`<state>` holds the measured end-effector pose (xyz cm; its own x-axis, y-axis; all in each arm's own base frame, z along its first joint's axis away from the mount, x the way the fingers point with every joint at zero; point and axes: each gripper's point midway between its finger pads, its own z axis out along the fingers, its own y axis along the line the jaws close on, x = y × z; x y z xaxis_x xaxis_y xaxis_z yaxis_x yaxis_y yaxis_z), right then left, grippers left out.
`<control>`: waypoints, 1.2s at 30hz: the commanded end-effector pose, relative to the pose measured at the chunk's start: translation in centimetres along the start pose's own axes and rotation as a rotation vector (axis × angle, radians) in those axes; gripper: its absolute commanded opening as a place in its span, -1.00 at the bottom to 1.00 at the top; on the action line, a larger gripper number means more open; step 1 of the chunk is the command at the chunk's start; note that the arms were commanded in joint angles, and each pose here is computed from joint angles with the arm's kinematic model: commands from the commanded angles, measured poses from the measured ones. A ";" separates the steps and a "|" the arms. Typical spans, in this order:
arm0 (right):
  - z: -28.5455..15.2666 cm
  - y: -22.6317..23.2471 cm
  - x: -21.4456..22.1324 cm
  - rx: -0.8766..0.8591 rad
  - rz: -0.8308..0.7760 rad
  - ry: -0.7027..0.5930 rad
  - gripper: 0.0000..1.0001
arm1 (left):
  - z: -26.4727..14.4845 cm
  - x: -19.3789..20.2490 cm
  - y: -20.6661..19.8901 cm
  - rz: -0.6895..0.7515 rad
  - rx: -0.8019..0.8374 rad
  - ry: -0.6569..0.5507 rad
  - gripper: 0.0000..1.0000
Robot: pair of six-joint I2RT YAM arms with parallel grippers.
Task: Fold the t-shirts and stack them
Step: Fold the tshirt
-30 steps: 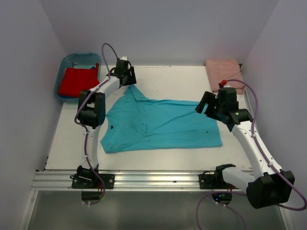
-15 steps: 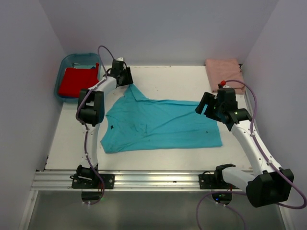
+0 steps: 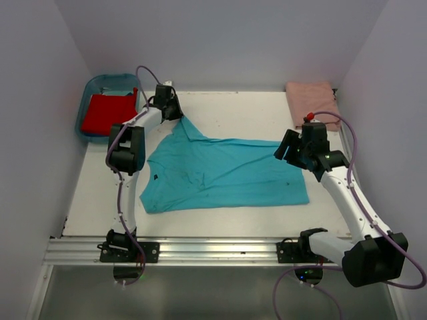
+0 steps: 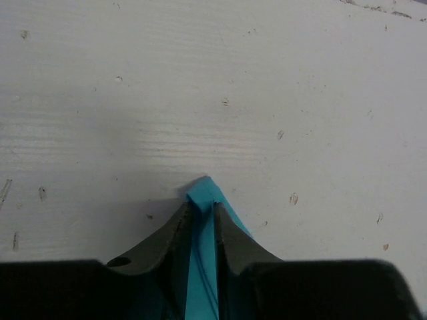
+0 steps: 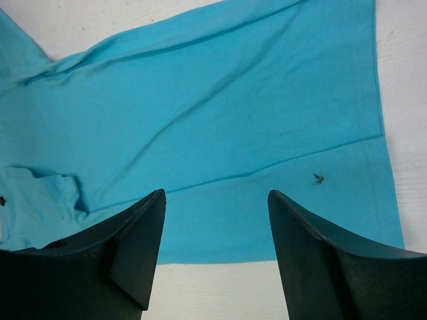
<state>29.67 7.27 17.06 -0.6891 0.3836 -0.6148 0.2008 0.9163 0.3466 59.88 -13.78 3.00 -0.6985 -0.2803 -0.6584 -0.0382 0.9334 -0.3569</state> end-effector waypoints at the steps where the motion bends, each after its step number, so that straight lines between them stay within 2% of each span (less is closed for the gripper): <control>1: 0.3 -0.4 -0.7 0.035 0.007 -0.026 0.29 | -0.4 -0.9 0.2 -0.005 0.006 -0.019 -0.63; 4: 0.6 -1.7 -1.1 0.114 0.032 -0.058 0.14 | -0.6 -1.1 0.6 -0.008 0.000 -0.020 -0.89; 5: 0.8 -2.1 -1.2 0.138 0.054 -0.068 -0.09 | -0.6 -1.2 0.8 -0.010 -0.004 -0.024 -0.95; 7: 1.2 -3.2 -1.6 0.201 0.087 -0.098 -0.39 | -0.8 -1.6 0.8 -0.010 0.000 -0.033 -1.00; 8: 1.4 -3.4 -1.8 0.213 0.095 -0.109 -0.68 | -0.9 -1.5 0.9 -0.010 0.003 -0.034 -1.00; 11: 2.0 -4.3 -2.6 0.268 0.126 -0.158 -1.00 | -1.7 -2.3 0.4 -0.015 0.028 -0.060 -1.00; 16: 3.0 -7.7 -4.8 0.437 0.213 -0.253 -0.96 | -4.9 -5.2 -1.5 -0.026 0.077 -0.122 -1.00; 17: 4.0 -8.4 -4.6 0.466 0.219 -0.226 -0.70 | -6.0 -5.9 -2.0 -0.024 0.084 -0.140 -1.00; 18: 4.9 -9.2 -4.9 0.487 0.239 -0.208 -0.27 | -7.1 -6.4 -2.4 -0.026 0.092 -0.152 -1.00; 21: 6.2 -10.4 -5.4 0.525 0.270 -0.187 0.23 | -8.7 -7.1 -3.0 -0.031 0.106 -0.165 -1.00; 25: 8.9 -10.6 -6.7 0.517 0.284 -0.174 0.29 | -10.0 -6.4 -3.6 -0.056 0.134 -0.150 -1.00; 31: 12.7 -11.9 -6.9 0.487 0.316 -0.173 0.20 | -11.4 -5.0 -4.1 -0.089 0.175 -0.135 -1.00; 36: 15.3 -11.8 -6.9 0.394 0.342 -0.167 0.17 | -11.9 -2.8 -4.3 -0.118 0.215 -0.094 -1.00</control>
<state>40.21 -4.45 6.10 -0.4818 0.6309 -0.6082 0.6931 0.6991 0.1761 53.84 -13.83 11.56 -0.6596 -0.3764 -0.6506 -0.0015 0.8662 -0.4997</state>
